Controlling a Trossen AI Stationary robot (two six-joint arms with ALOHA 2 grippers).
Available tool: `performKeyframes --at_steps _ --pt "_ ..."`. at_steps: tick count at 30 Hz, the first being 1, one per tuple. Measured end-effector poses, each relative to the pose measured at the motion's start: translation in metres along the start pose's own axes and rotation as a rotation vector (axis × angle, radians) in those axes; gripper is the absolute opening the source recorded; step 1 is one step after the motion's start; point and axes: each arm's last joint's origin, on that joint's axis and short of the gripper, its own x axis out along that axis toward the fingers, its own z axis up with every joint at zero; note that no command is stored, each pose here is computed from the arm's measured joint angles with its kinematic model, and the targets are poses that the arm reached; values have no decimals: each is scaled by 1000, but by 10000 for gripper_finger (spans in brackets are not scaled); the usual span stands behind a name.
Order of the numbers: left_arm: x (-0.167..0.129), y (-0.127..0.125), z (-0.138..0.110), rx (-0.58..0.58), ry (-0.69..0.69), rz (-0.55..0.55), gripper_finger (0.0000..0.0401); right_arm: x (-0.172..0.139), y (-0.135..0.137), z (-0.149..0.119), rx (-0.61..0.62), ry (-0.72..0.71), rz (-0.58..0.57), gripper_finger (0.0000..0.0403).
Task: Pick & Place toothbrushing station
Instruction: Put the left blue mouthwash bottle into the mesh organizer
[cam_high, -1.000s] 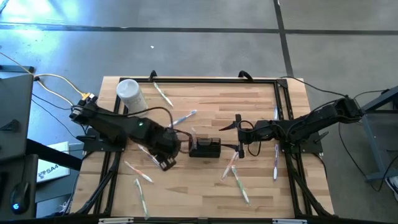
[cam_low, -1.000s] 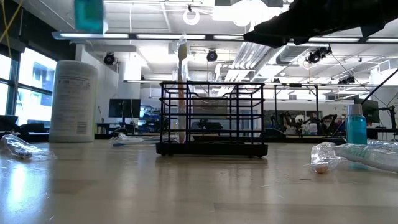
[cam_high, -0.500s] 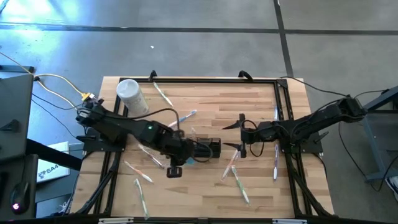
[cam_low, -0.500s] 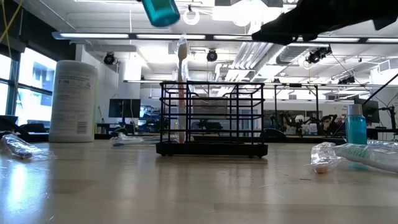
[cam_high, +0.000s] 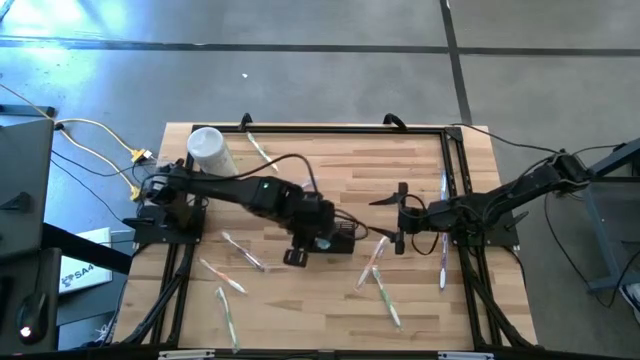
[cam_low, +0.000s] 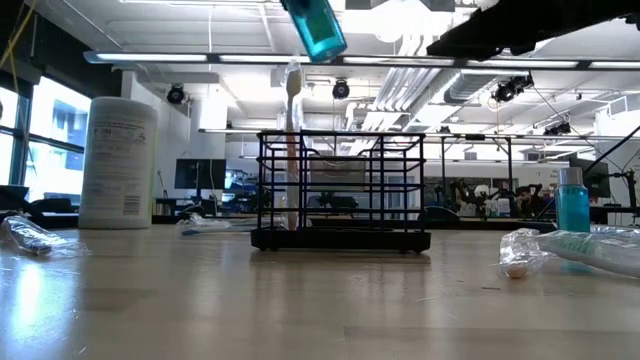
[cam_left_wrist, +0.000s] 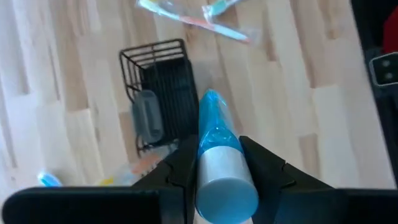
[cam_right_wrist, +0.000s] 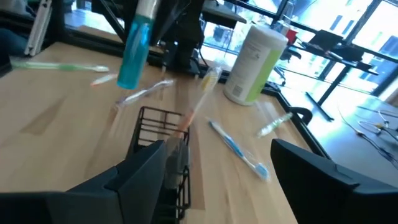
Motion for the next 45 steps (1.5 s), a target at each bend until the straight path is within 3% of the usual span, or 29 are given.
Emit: performKeyframes --at_steps 7,15,38,45 --pt "28 20 10 23 105 17 88 0 -1 -3 -15 34 -30 283" --pt "49 20 14 71 165 2 88 0 0 -5 -10 56 -25 283" --pt "69 33 15 62 184 -33 88 0 0 -6 -8 63 -22 283" --pt "90 33 12 52 248 -36 88 0 0 -8 -11 75 -19 283"
